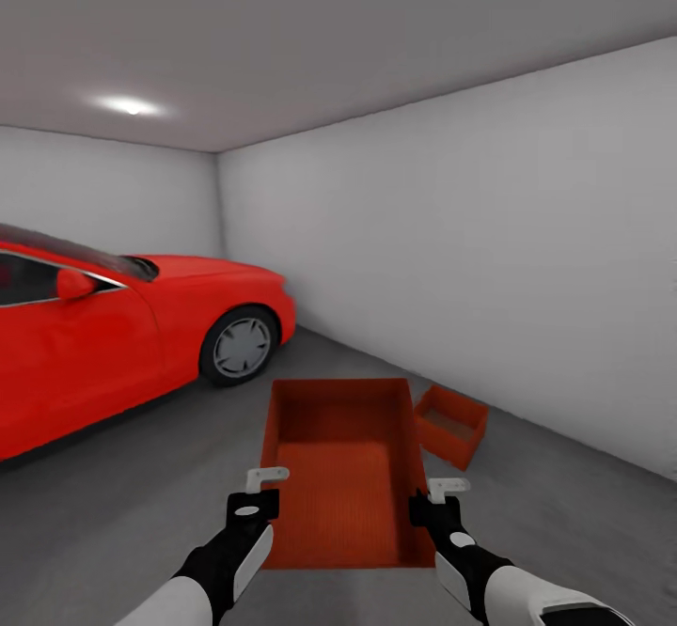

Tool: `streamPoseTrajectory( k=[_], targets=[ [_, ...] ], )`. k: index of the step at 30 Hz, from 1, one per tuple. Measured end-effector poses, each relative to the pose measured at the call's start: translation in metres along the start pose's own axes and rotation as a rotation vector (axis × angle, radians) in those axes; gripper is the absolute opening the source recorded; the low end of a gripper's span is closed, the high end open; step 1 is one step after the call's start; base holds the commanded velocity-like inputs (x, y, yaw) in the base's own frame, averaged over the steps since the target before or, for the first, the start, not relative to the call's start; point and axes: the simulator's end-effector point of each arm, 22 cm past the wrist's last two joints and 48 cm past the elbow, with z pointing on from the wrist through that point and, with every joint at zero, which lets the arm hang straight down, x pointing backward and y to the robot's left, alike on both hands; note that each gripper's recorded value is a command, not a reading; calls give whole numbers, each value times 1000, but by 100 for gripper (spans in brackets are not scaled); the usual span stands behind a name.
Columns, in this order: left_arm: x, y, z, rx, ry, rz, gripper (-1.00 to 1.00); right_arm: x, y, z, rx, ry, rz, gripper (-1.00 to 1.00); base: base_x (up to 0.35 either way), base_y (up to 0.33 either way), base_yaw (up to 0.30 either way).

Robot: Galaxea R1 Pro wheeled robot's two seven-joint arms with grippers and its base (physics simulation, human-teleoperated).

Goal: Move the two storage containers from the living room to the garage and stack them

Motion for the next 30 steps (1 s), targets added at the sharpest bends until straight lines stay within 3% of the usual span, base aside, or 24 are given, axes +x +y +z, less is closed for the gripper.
streamPoseTrajectory(
  k=[30],
  targets=[
    [0, 0, 0, 0, 0, 0, -100, 0, 0, 0, 0, 1, 0, -100, 313, 142, -282]
  ],
)
